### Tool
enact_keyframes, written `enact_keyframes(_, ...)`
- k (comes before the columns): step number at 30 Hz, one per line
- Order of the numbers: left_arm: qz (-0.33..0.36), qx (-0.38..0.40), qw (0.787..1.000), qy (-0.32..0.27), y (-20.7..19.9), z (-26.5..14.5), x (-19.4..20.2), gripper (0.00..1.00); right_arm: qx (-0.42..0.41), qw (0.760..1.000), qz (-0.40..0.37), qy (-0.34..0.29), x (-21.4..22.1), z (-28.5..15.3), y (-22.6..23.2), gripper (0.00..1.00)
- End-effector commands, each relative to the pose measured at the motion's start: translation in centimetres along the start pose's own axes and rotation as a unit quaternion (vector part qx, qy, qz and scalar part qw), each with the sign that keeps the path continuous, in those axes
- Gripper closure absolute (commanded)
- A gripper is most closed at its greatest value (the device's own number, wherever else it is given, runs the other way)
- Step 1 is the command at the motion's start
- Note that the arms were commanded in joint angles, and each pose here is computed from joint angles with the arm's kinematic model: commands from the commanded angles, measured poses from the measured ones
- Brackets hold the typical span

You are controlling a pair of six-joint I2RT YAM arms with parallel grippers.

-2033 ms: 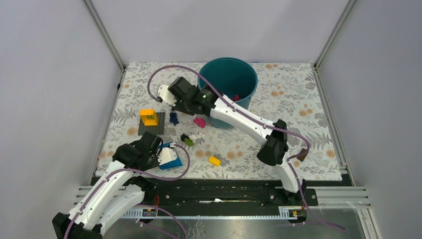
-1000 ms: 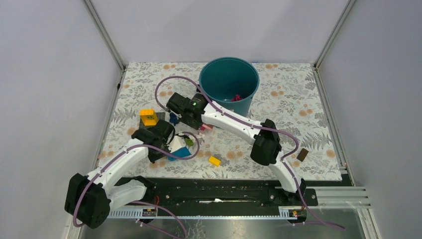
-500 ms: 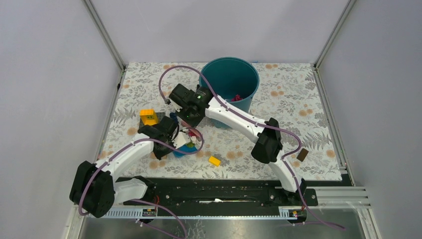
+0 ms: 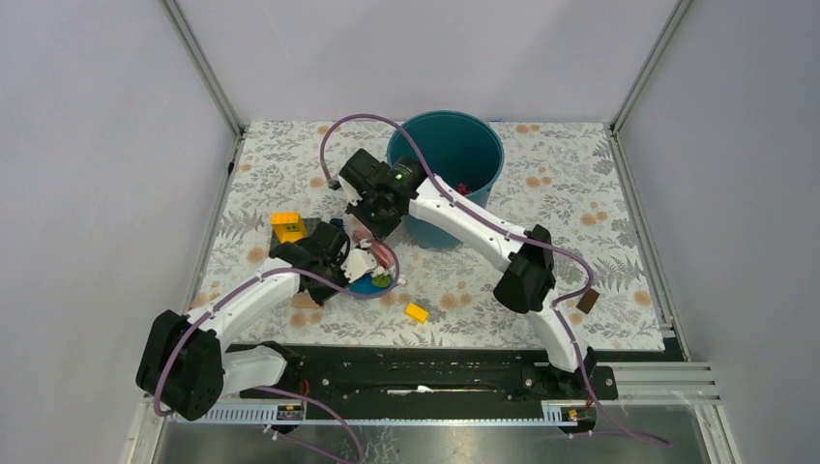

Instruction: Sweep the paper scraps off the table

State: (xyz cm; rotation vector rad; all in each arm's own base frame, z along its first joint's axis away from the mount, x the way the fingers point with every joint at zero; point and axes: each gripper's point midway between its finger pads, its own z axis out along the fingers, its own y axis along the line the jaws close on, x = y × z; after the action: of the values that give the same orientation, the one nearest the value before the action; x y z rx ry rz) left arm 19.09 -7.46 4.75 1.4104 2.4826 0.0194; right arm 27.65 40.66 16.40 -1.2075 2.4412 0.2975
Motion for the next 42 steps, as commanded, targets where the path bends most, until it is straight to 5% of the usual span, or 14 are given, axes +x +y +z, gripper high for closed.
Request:
enact_keyframes(1, -0.002, -0.002, 0.998, -0.067, 0.0, -0.3, -2.4, 1.00, -0.034, 0.997, 0.003, -0.067, -2.4, -5.1, 1.0, 1.00)
enact_keyframes(10, -0.006, -0.025, 0.996, -0.089, 0.3, 0.5, -2.4, 1.00, -0.005, 0.996, -0.035, -0.087, -1.9, -8.7, -0.7, 1.00)
enact_keyframes(22, -0.007, -0.054, 0.992, -0.118, 1.0, -0.8, -2.9, 1.00, 0.010, 0.970, -0.068, -0.233, -5.8, -19.0, -2.5, 1.00)
enact_keyframes(28, -0.007, -0.071, 0.987, -0.144, 1.8, -3.6, -4.0, 1.00, 0.067, 0.941, -0.042, -0.330, -7.6, -24.3, -7.3, 1.00)
enact_keyframes(42, -0.028, -0.086, 0.976, -0.198, 3.5, -12.2, -7.5, 1.00, 0.182, 0.879, 0.072, -0.435, -8.7, -30.8, -19.8, 1.00)
